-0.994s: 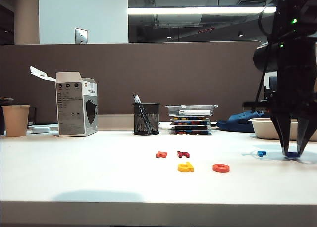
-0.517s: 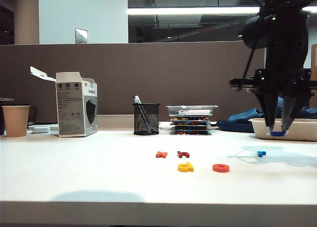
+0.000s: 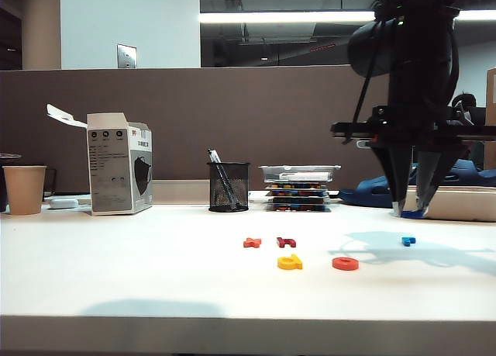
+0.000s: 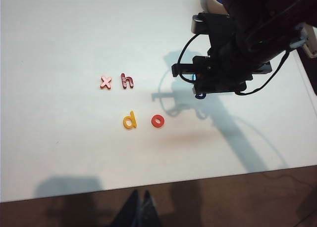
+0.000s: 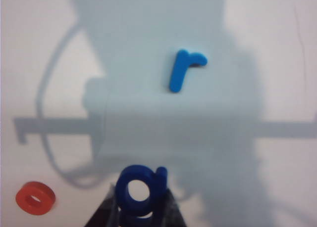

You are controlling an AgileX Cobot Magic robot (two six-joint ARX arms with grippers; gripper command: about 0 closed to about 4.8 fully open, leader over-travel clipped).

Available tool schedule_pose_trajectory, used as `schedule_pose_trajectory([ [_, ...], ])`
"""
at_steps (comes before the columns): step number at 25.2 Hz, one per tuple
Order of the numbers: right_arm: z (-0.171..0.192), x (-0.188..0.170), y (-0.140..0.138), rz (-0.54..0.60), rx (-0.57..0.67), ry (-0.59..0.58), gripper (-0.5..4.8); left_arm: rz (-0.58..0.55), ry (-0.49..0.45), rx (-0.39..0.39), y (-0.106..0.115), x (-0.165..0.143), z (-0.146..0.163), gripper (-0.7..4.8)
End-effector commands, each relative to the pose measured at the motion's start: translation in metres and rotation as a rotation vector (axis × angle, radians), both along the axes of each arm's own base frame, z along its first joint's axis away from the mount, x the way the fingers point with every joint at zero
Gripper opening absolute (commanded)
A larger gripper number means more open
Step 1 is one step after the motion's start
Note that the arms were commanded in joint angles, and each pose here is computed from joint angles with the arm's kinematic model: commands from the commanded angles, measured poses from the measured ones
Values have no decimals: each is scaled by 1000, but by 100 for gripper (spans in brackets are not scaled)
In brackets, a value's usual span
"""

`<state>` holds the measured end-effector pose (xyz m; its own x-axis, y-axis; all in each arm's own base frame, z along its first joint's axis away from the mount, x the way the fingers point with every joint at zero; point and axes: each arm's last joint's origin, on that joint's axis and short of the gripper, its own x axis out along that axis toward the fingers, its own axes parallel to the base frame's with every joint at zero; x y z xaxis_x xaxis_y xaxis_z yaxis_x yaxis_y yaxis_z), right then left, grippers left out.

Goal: Select the appropriate letters from the row of letter magnets placed on the table to arrange into the word "dog".

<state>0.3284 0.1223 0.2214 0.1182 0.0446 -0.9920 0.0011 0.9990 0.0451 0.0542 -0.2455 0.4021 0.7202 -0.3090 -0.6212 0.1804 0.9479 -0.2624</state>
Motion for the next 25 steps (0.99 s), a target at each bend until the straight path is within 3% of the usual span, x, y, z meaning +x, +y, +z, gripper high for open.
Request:
schedule_pose_trajectory([
  [1, 2, -3, 5, 18, 8, 2, 44, 1, -7, -7, 0, 0, 2, -5],
  [6, -4, -10, 16, 47, 24, 22, 44, 1, -7, -7, 0, 0, 2, -5],
  [11, -27, -20, 14, 53, 10, 66, 45, 1, -7, -7, 0, 0, 2, -5],
  [25, -42, -24, 13, 32, 37, 87, 45, 1, -7, -7, 0, 0, 2, -5],
])
